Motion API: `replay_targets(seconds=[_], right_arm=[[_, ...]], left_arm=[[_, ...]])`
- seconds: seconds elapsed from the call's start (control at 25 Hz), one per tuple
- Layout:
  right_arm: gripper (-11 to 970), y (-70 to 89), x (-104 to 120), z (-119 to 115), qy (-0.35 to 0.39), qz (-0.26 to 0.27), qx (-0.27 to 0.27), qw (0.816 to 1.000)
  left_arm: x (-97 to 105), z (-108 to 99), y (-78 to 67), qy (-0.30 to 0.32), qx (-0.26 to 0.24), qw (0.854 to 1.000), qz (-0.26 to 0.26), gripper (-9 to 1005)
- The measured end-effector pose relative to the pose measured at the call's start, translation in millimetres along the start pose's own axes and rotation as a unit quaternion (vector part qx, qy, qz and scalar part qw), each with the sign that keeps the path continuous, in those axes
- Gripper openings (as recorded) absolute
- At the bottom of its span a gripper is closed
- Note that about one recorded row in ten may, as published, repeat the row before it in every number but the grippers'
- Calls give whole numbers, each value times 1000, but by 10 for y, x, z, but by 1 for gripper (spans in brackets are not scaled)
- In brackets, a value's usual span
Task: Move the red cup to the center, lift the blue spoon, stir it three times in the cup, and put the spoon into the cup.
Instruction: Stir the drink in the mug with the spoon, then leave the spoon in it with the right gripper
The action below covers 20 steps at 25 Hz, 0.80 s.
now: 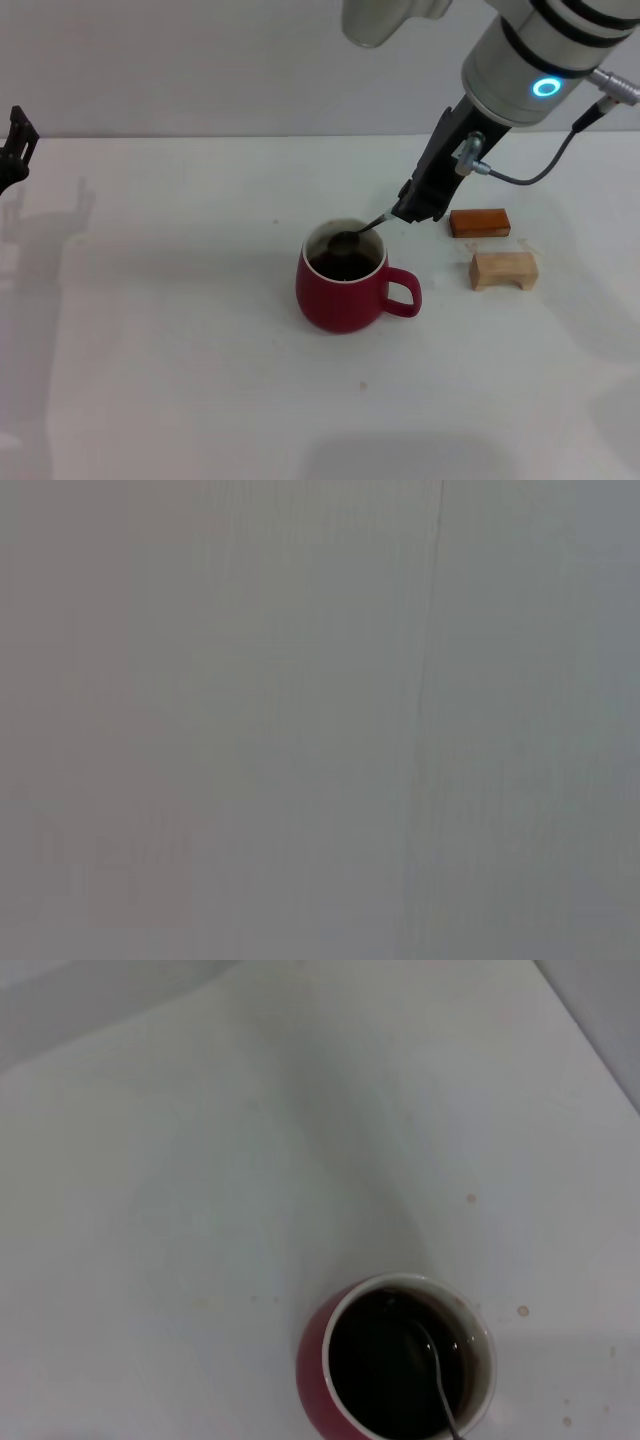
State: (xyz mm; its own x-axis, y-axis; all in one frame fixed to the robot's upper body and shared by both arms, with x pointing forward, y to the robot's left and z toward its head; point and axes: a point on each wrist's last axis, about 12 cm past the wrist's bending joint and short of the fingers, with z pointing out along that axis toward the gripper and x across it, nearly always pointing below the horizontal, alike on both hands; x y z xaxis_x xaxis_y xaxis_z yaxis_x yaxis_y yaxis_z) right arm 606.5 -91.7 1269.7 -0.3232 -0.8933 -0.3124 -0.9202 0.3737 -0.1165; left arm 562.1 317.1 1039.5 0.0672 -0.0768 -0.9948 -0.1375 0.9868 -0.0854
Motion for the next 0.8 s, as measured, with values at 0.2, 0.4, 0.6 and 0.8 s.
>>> replay_targets(seconds=[0.2, 0.4, 0.6, 0.8], right_arm=[[186, -39, -39, 77, 10, -3, -5, 1000], [187, -79, -81, 165, 21, -5, -9, 1000], [188, -101, -131, 219, 29, -10, -4, 1000], [189, -91, -164, 261, 36, -14, -2, 999]], left_arm=[[-6, 9, -11, -1, 1, 1000, -1, 840], [-10, 15, -18, -2, 2, 1000, -2, 840], [-18, 22, -33, -4, 4, 1000, -4, 840], [-19, 23, -39, -4, 5, 1000, -4, 840]])
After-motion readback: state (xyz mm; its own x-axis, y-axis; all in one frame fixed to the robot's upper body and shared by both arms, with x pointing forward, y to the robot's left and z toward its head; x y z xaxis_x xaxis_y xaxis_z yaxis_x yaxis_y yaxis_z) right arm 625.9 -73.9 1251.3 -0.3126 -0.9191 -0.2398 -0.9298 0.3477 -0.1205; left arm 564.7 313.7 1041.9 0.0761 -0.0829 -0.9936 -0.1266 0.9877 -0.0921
